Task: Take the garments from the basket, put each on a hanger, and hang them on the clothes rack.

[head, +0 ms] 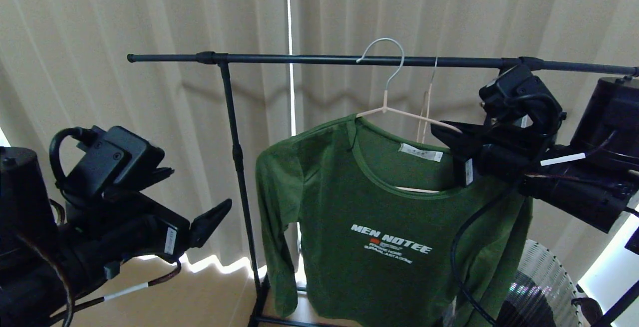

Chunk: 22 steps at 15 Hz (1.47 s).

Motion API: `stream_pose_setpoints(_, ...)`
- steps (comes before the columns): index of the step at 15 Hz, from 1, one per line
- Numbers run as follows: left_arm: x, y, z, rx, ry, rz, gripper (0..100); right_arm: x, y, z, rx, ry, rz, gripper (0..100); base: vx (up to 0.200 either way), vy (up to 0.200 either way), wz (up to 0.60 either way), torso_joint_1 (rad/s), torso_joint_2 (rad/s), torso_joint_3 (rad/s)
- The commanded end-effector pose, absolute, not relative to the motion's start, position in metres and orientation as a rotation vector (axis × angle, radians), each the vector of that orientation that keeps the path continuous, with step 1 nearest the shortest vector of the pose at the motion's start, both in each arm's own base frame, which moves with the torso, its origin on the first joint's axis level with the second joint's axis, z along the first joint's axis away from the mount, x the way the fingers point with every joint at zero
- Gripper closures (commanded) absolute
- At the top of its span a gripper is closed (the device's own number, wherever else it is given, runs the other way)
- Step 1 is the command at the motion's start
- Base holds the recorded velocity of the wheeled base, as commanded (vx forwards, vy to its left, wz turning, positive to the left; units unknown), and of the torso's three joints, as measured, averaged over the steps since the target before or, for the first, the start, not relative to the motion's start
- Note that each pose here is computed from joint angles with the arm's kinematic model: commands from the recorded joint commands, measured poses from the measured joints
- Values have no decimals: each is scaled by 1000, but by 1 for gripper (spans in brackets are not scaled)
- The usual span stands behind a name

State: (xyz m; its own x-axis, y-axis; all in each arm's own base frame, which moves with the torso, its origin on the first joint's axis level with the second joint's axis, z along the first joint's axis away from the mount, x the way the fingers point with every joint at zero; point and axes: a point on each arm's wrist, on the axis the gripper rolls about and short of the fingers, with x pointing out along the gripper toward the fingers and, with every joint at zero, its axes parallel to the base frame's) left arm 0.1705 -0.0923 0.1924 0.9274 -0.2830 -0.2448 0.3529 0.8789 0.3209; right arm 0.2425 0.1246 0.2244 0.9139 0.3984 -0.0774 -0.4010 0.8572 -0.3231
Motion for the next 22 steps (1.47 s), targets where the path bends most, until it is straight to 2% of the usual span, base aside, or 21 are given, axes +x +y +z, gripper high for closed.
stream_pose_setpoints(1,173,-92,170,396,280,-362,0,234,123,230,-334,-15,428,100,0,0,0,0,0,0)
stream_pose_setpoints(5,180,-95,163,404,317,-363,0,226,127,233,-327,-33,475,100,0,0,0,0,0,0)
stream_pose_setpoints(10,195,-85,160,395,349,-295,0,216,132,238,-321,-62,533,100,0,0,0,0,0,0)
stream_pose_setpoints(11,195,-84,160,393,349,-295,100,216,132,238,-321,-63,535,100,0,0,0,0,0,0)
stream_pose_setpoints(17,199,-85,164,362,302,-350,100,216,132,239,-322,-66,534,100,0,0,0,0,0,0)
stream_pose_setpoints(20,201,-77,165,356,299,-311,100,217,131,239,-322,-66,525,100,0,0,0,0,0,0)
stream_pose_setpoints(22,209,-49,166,329,311,-189,100,221,124,238,-325,-56,489,100,0,0,0,0,0,0)
